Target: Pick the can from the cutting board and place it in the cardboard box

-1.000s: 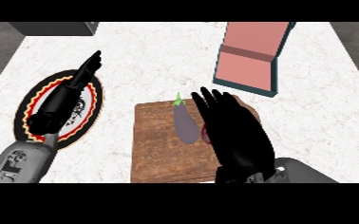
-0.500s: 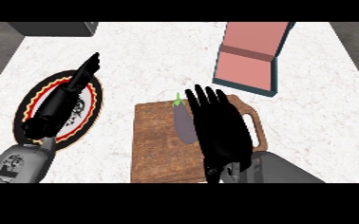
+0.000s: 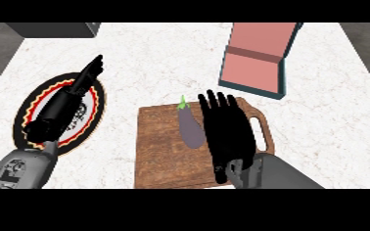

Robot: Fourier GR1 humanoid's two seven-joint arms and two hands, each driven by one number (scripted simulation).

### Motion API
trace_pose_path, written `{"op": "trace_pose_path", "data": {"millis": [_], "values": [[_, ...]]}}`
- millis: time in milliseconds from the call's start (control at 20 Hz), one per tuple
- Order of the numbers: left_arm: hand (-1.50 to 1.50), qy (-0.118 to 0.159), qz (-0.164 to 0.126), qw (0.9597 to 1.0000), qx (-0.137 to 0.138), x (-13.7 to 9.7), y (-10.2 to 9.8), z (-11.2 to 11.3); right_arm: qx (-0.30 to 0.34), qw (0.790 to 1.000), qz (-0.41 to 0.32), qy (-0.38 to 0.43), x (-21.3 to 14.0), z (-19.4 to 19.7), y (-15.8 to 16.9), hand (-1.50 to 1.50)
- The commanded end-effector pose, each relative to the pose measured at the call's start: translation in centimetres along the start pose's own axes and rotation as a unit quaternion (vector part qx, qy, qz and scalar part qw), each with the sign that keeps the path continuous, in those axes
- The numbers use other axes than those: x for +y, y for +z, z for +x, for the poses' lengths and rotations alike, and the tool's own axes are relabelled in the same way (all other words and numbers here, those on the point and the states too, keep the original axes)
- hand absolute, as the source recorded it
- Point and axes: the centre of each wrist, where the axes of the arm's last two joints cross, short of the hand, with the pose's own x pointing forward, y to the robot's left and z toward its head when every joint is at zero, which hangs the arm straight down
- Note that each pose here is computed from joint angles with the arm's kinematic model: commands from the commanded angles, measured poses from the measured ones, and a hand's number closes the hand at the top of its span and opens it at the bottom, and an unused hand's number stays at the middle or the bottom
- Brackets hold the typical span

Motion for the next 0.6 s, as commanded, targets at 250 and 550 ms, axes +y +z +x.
{"op": "trace_pose_path", "data": {"millis": [250, 550], "values": [[0.00, -0.002, -0.002, 1.0000, -0.007, 1.8, -0.5, 0.3, 0.049, 0.998, 0.030, -0.001, 1.0, 0.8, -1.2, -1.50], [0.00, 0.003, 0.000, 1.0000, 0.000, 0.4, -0.2, 0.0, 0.089, 0.995, 0.032, 0.026, 2.3, 1.2, -2.2, -1.50]]}}
